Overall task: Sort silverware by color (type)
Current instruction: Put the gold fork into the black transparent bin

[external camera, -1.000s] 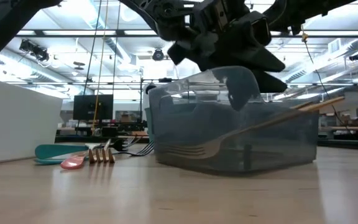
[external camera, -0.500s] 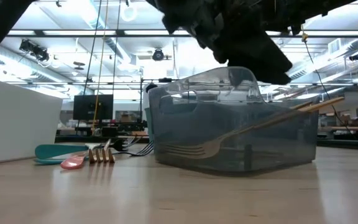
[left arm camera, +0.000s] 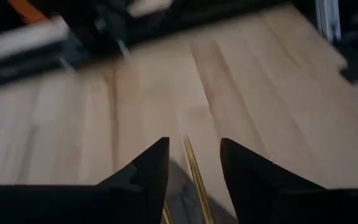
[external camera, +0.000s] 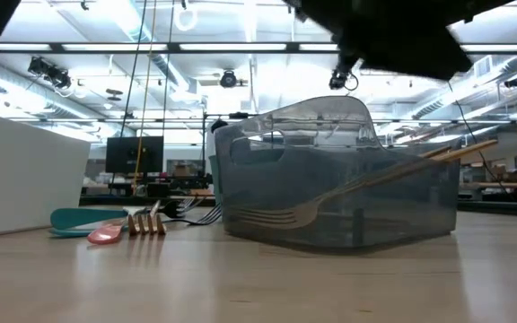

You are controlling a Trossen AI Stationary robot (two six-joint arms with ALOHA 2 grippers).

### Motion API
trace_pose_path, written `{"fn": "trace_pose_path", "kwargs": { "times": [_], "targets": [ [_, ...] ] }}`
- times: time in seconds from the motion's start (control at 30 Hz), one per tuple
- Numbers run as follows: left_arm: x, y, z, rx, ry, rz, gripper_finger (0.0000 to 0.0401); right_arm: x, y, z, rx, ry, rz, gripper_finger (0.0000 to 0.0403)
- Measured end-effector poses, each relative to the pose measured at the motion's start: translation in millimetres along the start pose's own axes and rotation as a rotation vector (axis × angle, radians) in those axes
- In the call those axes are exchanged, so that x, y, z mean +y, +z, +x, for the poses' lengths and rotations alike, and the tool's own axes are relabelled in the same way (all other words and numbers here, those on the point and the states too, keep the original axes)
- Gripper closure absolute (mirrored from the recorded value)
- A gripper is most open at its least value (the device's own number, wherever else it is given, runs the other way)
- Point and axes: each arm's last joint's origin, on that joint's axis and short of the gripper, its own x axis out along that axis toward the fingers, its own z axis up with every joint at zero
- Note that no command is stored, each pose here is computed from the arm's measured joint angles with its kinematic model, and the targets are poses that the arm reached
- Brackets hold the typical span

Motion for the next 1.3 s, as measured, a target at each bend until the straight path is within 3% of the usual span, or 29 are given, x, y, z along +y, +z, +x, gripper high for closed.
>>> {"fn": "trace_pose_path", "kwargs": {
  "times": [0.33,0.4,0.63,0.73,1.03,1.3],
  "targets": [
    [2.3,19.0,8.7,-0.057,0.042,-0.011,0.0248,0.7,0.0,1.2,-0.001,0.0,0.006,0.0232],
    [2.3,14.7,9.5,0.004,0.039,0.021,0.0248,1.7,-2.4,2.2,0.02,0.003,0.026,0.0232],
    [-4.7,4.5,-6.6,0.211,0.063,0.135,0.0252,13.5,-29.5,4.1,0.259,0.047,0.108,0.024],
    [-13.6,1.6,-15.5,0.281,0.091,0.201,0.0264,23.2,-42.0,3.4,0.384,0.116,0.157,0.0246],
    [-23.6,-0.6,-35.9,0.391,0.079,0.276,0.0295,59.2,-69.6,-11.2,0.65,0.189,0.282,0.0256],
    [-30.8,-18.3,-45.1,0.374,0.078,0.28,0.0315,86.9,-85.3,-30.0,0.836,0.259,0.381,0.0264]
  ]
}}
